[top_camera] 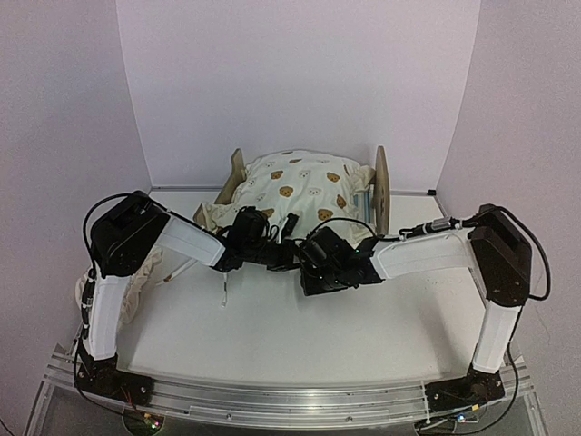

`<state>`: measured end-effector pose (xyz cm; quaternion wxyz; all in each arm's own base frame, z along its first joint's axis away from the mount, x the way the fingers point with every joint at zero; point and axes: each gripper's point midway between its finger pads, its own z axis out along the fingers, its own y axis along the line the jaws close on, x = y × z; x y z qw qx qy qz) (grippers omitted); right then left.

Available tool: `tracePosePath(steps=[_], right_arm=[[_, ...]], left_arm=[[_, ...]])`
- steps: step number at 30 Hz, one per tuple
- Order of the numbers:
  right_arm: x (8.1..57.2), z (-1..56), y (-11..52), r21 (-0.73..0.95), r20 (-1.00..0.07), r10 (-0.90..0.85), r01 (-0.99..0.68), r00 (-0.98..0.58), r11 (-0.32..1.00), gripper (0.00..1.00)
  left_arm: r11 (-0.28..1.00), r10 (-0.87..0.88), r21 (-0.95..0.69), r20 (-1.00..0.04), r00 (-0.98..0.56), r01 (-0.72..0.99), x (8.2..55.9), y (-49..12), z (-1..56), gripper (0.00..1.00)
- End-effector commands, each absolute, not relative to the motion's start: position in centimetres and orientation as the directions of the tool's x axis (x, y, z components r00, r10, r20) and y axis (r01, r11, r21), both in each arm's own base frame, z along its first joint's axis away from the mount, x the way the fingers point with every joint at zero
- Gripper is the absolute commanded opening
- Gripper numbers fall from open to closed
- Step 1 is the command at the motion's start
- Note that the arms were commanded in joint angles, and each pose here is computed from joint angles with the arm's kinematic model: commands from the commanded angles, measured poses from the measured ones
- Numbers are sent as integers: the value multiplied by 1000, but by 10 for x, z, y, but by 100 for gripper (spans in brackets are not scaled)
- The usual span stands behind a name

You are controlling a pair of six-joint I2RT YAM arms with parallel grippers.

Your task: Set up the pet bed

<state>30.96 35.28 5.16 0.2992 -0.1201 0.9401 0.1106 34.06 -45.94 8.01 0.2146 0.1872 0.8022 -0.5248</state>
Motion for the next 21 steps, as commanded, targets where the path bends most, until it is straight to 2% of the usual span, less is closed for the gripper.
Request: tracePosePath(steps=[1, 9, 21], right_arm=[[329, 50, 345, 29, -628, -158, -225, -762, 974, 43], [345, 37, 340, -44, -653, -153, -164, -742, 985, 45], [359, 27, 342, -41, -702, -119, -127, -702, 991, 48]], left_arm=[[462, 90, -760, -473, -877, 457, 355, -446, 54, 2], [464, 111, -766, -449, -886, 446, 356, -446, 45, 3], [447, 139, -780, -423, -895, 438, 351, -449, 39, 3]])
